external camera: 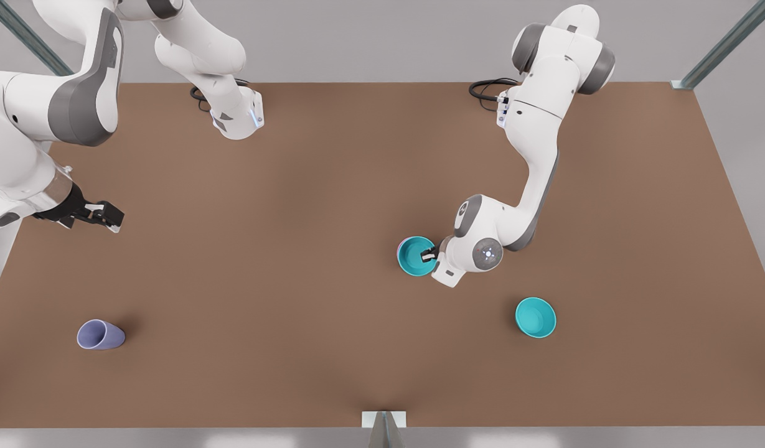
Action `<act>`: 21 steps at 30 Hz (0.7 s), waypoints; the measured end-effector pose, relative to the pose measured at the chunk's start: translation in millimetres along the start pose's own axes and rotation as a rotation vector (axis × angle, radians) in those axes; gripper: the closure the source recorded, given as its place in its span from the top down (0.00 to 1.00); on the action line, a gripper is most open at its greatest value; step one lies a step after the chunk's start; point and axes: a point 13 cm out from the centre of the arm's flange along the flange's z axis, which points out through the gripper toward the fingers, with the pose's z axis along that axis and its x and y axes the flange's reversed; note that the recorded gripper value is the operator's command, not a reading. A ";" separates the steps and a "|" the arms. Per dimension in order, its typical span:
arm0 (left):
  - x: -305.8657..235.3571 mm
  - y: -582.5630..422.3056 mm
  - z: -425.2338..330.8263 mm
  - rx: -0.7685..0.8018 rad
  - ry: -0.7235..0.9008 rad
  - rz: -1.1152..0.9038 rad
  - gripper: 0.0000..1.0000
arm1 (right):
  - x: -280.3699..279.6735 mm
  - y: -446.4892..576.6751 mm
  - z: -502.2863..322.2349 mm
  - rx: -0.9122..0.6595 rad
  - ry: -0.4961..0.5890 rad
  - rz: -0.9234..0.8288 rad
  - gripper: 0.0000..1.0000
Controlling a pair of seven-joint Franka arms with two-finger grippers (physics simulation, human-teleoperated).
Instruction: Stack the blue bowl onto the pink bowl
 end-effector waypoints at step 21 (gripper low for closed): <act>13.9 229.1 -425.3 -0.055 -0.317 -0.039 1.00 | -1.5 -3.5 2.8 -0.002 0.002 0.001 1.00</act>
